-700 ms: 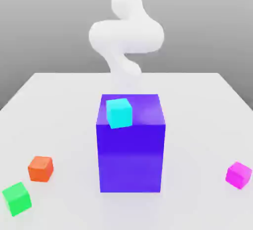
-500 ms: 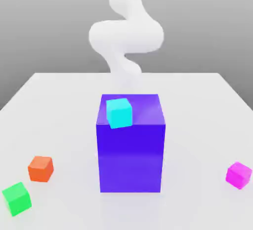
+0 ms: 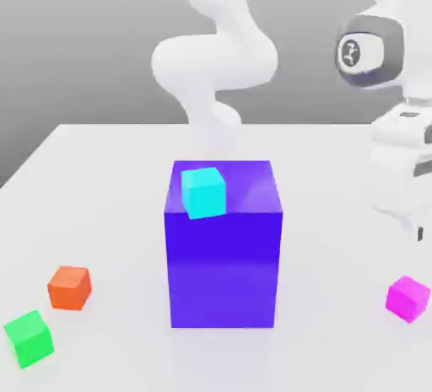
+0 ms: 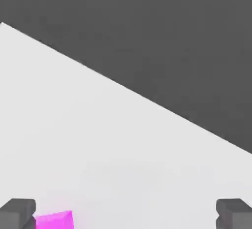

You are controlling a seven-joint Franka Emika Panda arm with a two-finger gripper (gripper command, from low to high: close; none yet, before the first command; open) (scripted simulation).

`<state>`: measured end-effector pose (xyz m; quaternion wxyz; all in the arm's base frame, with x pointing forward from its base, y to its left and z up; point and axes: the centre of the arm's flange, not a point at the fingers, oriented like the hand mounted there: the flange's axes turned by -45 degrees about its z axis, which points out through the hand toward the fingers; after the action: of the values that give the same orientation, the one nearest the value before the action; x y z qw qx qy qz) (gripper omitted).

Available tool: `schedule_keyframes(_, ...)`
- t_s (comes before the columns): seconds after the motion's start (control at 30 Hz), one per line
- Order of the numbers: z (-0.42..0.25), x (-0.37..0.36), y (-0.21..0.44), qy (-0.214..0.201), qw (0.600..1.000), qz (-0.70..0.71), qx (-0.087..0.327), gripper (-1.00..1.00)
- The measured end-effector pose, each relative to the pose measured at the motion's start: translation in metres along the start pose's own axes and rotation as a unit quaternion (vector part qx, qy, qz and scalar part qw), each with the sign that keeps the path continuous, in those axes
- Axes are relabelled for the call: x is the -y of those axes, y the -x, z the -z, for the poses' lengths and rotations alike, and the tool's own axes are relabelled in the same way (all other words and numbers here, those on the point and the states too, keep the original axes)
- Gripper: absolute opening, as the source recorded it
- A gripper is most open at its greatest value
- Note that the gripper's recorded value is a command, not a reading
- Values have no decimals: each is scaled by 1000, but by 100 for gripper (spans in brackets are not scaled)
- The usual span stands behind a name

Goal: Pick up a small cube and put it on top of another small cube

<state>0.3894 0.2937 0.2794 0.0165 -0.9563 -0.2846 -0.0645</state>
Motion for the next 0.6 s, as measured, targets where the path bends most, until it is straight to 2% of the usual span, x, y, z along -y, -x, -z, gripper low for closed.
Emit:
schedule_keyframes(0.13,-69,40,32,-5,998,39,54,0)
schedule_keyframes(0.3,-134,50,46,-6,997,48,66,0)
schedule_keyframes(0.33,-143,51,48,-6,997,48,66,-100)
schedule_keyframes(0.6,-135,51,47,-6,997,49,66,-100)
